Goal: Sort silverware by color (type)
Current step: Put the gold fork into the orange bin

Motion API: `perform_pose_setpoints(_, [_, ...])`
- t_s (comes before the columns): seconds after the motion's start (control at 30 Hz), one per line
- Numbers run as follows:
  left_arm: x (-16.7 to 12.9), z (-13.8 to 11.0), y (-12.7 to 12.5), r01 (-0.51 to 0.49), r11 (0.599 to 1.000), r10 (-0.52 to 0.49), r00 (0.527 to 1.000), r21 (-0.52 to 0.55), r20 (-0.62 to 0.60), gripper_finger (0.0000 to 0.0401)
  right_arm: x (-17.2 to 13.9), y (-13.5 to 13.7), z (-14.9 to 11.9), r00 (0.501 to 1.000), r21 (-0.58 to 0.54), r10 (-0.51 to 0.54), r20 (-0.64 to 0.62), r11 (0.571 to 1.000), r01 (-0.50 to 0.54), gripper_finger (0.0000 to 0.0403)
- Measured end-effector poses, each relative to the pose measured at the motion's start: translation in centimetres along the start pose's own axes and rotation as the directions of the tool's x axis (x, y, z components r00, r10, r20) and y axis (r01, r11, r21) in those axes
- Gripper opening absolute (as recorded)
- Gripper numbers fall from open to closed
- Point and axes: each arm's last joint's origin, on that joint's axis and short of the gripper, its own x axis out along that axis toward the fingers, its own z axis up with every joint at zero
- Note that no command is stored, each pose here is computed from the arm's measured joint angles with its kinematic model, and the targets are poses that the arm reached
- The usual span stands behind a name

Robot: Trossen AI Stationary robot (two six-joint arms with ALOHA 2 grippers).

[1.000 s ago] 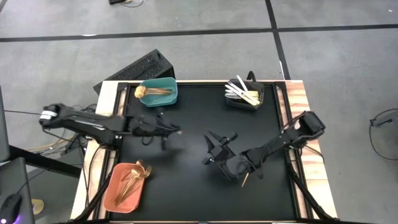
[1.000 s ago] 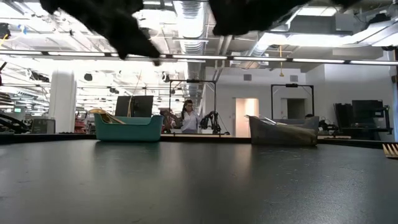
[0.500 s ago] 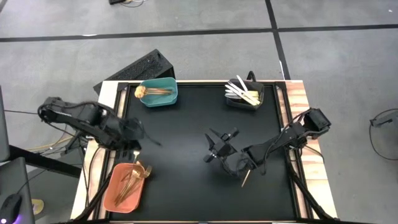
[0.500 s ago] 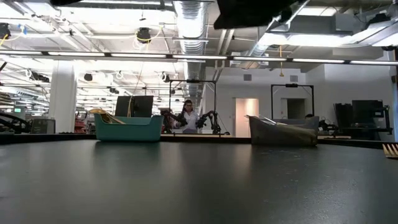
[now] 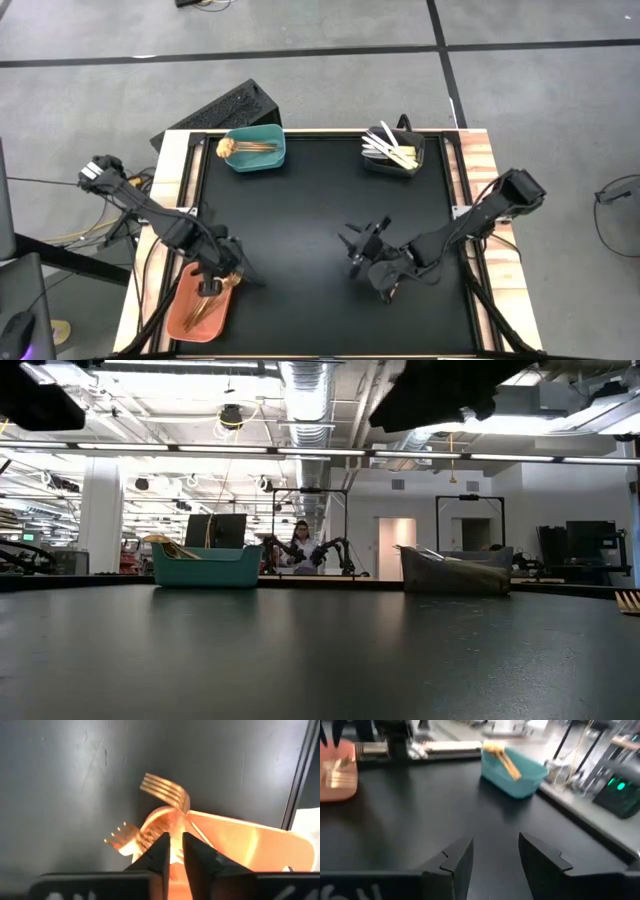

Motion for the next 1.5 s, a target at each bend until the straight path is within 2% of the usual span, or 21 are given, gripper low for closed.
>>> perform_pose_setpoints(0.23, [-0.5,0.3,-0.4,-0.015,0.999,0.016,0.999,-0.034,0.04,0.012,-1.7,-3.3,-0.5,0.976,-0.005,0.023,-0.216,1.0,-0.024,0.0206])
perform_pose_setpoints(0.33, [-1.3,0.6,-0.4,-0.081,0.996,0.085,0.99,-0.043,0.11,0.0153,-2.7,-4.8,-1.0,0.912,0.049,0.086,-0.402,0.996,-0.072,0.0206])
perform_pose_setpoints(0.4, [-1.9,1.2,-0.4,-0.147,0.988,0.154,0.965,-0.049,0.213,0.0168,-3.3,-5.6,-1.4,0.849,0.103,0.111,-0.517,0.992,-0.067,0.0204])
perform_pose_setpoints(0.47, [-2.3,1.9,-0.4,-0.23,0.972,0.235,0.908,-0.057,0.348,0.0177,-3.8,-6.3,-1.8,0.79,0.144,0.107,-0.604,0.989,-0.024,0.02])
perform_pose_setpoints(0.53, [-2.6,2.8,-0.6,-0.301,0.951,0.294,0.819,-0.068,0.492,0.018,-4.3,-6.8,-2.2,0.721,0.166,0.102,-0.685,0.986,0.018,0.0196])
perform_pose_setpoints(0.6, [-2.9,3.7,-1.0,-0.332,0.939,0.313,0.728,-0.086,0.609,0.018,-4.7,-7.3,-2.6,0.647,0.149,0.087,-0.757,0.988,0.042,0.0192])
perform_pose_setpoints(0.67, [-2.7,4.6,-1.4,-0.335,0.938,0.302,0.664,-0.09,0.684,0.018,-5.0,-7.6,-3.1,0.59,0.1,0.056,-0.805,0.994,0.042,0.0187])
perform_pose_setpoints(0.7, [-2.6,5.1,-1.5,-0.336,0.938,0.294,0.639,-0.085,0.711,0.018,-5.0,-7.6,-3.5,0.57,0.064,0.042,-0.821,0.998,0.018,0.0184])
perform_pose_setpoints(0.77, [-2.0,5.8,-1.9,-0.346,0.936,0.28,0.6,-0.072,0.75,0.018,-5.0,-7.2,-4.4,0.55,-0.034,0.028,-0.834,0.994,-0.103,0.0176])
perform_pose_setpoints(0.87, [-0.6,6.9,-2.5,-0.388,0.92,0.279,0.543,-0.058,0.792,0.018,-5.2,-6.2,-6.0,0.519,-0.155,0.044,-0.854,0.93,-0.334,0.0162])
perform_pose_setpoints(0.97, [0.9,7.7,-2.9,-0.431,0.901,0.303,0.53,-0.056,0.792,0.018,-5.5,-5.3,-7.5,0.441,-0.181,0.06,-0.895,0.856,-0.484,0.0145])
perform_pose_setpoints(1.1, [2.8,8.4,-3.2,-0.468,0.882,0.332,0.549,-0.047,0.767,0.018,-5.1,-4.4,-8.5,0.373,-0.165,0.08,-0.924,0.799,-0.579,0.0121])
perform_pose_setpoints(1.33, [5.0,8.9,-3.4,-0.486,0.873,0.358,0.582,-0.039,0.73,0.018,-4.1,-2.9,-10.4,0.373,-0.255,0.043,-0.927,0.657,-0.709,0.0116])
perform_pose_setpoints(1.4, [5.1,8.9,-3.4,-0.481,0.876,0.357,0.585,-0.044,0.728,0.018,-3.8,-2.7,-11.0,0.366,-0.279,0.008,-0.931,0.631,-0.724,0.0119])
perform_pose_setpoints(1.5, [5.0,9.0,-3.4,-0.478,0.877,0.361,0.577,-0.056,0.733,0.018,-3.3,-2.6,-11.6,0.37,-0.299,-0.022,-0.929,0.635,-0.712,0.012])
